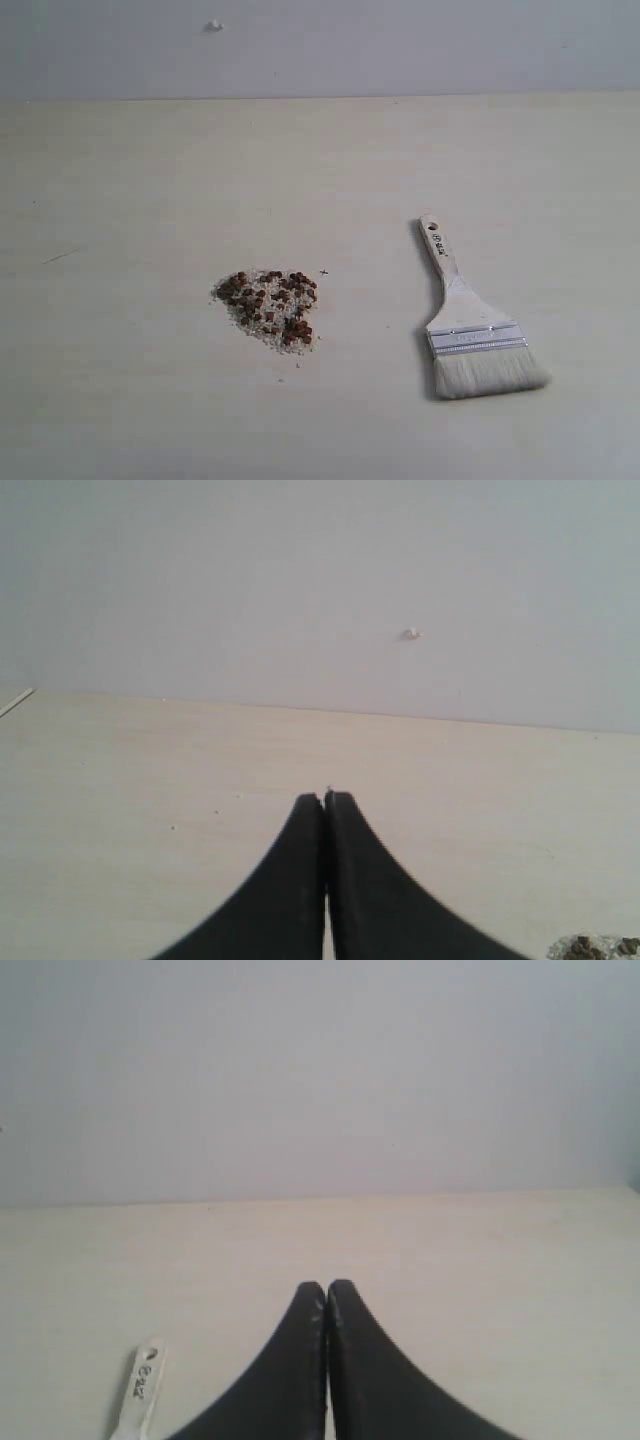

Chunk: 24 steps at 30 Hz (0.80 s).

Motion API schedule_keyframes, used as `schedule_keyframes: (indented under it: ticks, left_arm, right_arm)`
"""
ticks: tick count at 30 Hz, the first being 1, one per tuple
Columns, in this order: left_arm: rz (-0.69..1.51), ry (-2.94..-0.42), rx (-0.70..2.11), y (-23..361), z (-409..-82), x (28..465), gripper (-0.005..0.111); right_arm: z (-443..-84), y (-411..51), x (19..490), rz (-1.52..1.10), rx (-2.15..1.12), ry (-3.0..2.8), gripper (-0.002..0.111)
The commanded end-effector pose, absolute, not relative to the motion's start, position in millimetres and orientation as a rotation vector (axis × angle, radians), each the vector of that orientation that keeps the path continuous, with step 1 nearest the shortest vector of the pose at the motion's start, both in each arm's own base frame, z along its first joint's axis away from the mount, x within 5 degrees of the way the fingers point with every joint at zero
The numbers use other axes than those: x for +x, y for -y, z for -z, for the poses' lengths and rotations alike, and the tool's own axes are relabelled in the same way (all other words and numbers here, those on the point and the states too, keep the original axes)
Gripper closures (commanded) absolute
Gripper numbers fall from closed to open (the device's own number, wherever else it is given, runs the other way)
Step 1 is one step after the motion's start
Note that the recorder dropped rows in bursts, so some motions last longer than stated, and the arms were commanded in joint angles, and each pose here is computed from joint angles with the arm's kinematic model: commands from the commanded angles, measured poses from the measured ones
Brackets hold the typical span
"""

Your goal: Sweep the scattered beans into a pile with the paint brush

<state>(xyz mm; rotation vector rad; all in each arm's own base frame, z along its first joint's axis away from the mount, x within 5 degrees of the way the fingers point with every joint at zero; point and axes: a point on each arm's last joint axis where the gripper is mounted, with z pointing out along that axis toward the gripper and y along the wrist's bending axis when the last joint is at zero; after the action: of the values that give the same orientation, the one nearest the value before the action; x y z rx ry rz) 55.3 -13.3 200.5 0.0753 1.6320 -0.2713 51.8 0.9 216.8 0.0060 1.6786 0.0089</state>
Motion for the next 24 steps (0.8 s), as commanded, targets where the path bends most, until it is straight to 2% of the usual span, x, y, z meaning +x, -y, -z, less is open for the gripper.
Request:
schedule_keyframes:
  ticks: [1,24]
  left_arm:
    - [0.278,-1.621,0.067,13.1,-201.3,54.9,0.107]
    - [0.278,-1.621,0.067,13.1,-201.3,54.9,0.107]
  right_arm:
    - [-196.3,0.3,54.5,0.033,-0.016,-1.725,0.108]
    - [-187.5,0.1,54.7,0.028,-0.017,-1.767,0.108]
